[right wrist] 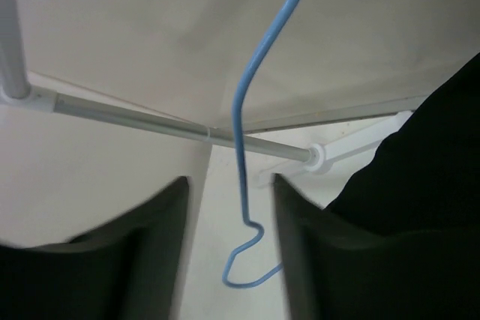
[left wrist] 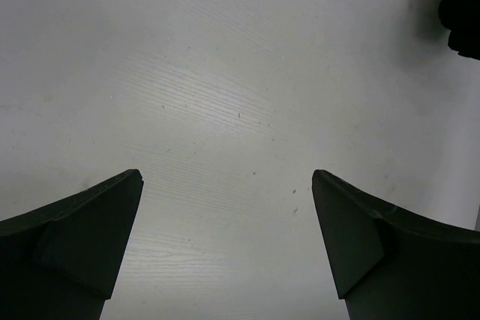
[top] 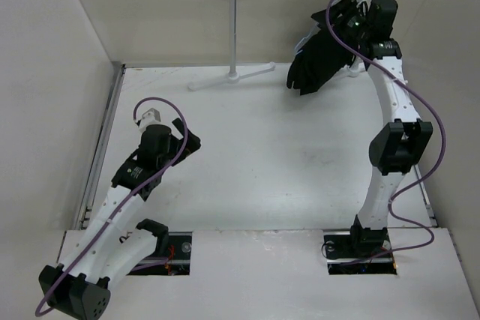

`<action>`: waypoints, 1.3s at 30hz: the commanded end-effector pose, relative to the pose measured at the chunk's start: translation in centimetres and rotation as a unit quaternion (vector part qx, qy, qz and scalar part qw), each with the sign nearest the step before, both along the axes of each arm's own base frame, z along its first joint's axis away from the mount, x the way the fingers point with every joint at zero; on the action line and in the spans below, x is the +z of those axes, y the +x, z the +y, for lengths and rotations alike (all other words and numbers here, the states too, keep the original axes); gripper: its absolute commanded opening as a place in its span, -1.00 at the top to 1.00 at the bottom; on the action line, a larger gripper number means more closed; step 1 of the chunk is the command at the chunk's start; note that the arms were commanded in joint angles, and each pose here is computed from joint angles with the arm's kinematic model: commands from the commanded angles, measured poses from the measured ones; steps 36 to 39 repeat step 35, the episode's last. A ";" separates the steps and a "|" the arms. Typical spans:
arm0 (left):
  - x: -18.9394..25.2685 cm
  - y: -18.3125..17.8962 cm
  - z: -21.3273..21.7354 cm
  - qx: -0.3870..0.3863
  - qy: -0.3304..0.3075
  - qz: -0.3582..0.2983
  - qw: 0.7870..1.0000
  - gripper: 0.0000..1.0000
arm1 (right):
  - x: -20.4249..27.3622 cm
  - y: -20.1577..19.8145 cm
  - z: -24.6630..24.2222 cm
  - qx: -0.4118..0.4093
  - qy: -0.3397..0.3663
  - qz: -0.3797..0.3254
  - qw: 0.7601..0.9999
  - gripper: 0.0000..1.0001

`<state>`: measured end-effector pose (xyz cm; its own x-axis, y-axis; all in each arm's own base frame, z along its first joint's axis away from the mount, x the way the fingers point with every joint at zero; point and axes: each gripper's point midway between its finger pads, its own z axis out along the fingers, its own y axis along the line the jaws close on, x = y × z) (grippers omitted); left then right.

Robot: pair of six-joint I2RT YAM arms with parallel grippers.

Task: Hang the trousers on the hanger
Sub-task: Place the hanger at the clothesline, then reset both arms

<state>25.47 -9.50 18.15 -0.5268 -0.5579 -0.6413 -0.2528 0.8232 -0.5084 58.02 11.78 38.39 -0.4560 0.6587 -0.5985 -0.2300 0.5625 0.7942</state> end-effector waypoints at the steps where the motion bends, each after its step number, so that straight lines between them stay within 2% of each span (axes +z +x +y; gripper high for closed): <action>1: 1.0 0.6 0.0 0.005 -0.010 -0.020 1.000 -1.00 | 6.3 -2.2 0.0 -0.005 -0.008 -0.085 0.996 -0.22; 2: 1.1 0.6 0.0 0.005 -0.011 -0.022 1.000 -1.00 | 6.9 -2.4 -0.3 -0.009 -0.007 -0.091 0.996 -0.41; 4: 1.3 0.8 0.1 0.007 -0.010 -0.022 1.000 -1.00 | 8.3 -3.2 -0.8 -0.016 -0.008 -0.103 0.995 -0.65; 9: 2.4 1.4 0.1 0.011 -0.009 -0.024 1.000 -1.00 | 10.5 -6.5 -2.1 -0.042 -0.021 -0.121 0.992 -1.00; 14: 4.1 2.6 -0.1 0.011 0.000 -0.022 1.000 -1.00 | 6.9 -10.3 -5.4 -0.141 -0.041 -0.081 0.986 -1.00; 19: 4.2 3.2 -1.0 -0.001 0.022 -0.017 1.000 -1.00 | -2.5 -16.4 -10.2 -0.284 -0.068 0.007 0.956 -1.00; 26: 0.5 1.9 -3.5 -0.046 0.056 0.023 0.997 -1.00 | -18.7 -27.6 -12.1 -0.347 -0.107 0.157 0.919 -1.00; 28: -0.9 1.4 -3.9 -0.056 0.066 0.036 0.996 -1.00 | -21.4 -30.4 -12.4 -0.348 -0.117 0.180 0.913 -1.00; 32: -2.7 0.9 -4.7 -0.074 0.084 0.057 0.992 -1.00 | -22.8 -33.0 -12.8 -0.352 -0.122 0.187 0.909 -1.00; 39: -3.5 0.9 -5.4 -0.086 0.097 0.070 0.989 -1.00 | -23.0 -33.5 -12.7 -0.348 -0.122 0.189 0.910 -1.00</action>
